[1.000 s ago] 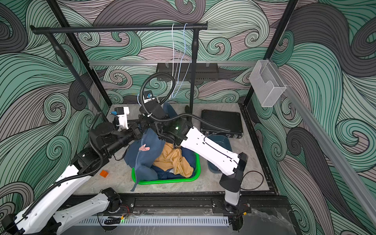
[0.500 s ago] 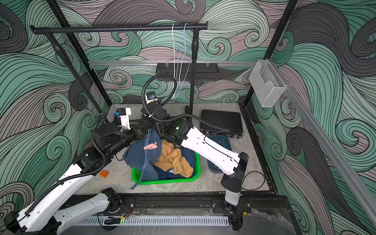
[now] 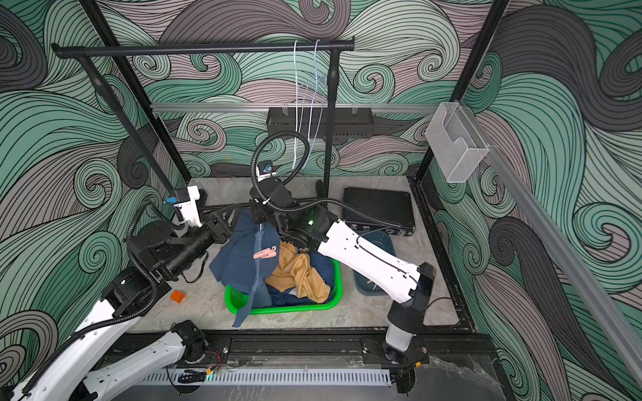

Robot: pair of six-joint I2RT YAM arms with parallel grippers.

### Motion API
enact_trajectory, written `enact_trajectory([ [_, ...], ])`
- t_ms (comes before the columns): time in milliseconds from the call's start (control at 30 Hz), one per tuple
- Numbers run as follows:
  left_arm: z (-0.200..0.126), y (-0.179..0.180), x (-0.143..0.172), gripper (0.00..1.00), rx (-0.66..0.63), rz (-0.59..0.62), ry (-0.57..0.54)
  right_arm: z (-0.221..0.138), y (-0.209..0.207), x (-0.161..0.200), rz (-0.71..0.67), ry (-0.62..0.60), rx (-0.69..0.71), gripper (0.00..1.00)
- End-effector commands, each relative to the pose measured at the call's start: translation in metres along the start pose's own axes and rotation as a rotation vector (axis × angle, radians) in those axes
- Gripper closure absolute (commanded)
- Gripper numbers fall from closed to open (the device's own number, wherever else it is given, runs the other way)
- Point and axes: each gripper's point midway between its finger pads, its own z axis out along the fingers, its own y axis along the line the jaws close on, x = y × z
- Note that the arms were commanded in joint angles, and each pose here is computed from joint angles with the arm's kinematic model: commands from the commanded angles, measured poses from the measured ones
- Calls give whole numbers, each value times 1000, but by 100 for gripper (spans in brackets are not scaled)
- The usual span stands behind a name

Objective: Remove the clothespins securing t-shirts to the hanger
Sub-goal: Pick up the hanger from the clothes rail.

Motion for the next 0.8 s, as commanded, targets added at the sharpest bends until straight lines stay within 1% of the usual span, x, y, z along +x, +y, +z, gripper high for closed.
enact_trajectory([
  [0,-15,16,-17,52,-115,58,-46,-22,11,-19,4,-63,-66,100],
  [133,-24,37,-26,50,-256,68,-60,-37,24,-22,-58,-76,-99,100],
  [200,-27,43,-31,49,-293,79,-76,-46,29,-26,-94,-85,-122,100],
  [300,-31,48,-39,48,-326,87,-92,-64,36,-35,-154,-106,-187,100],
  [400,-35,54,-45,47,-357,83,-103,-84,43,-50,-207,-155,-266,100],
  [533,-37,64,-42,47,-386,70,-98,-112,51,-74,-267,-229,-340,100],
  [633,-36,73,-34,47,-400,47,-85,-131,55,-95,-317,-302,-374,100],
  [767,-40,83,-30,47,-423,27,-92,-154,54,-120,-390,-394,-372,100],
])
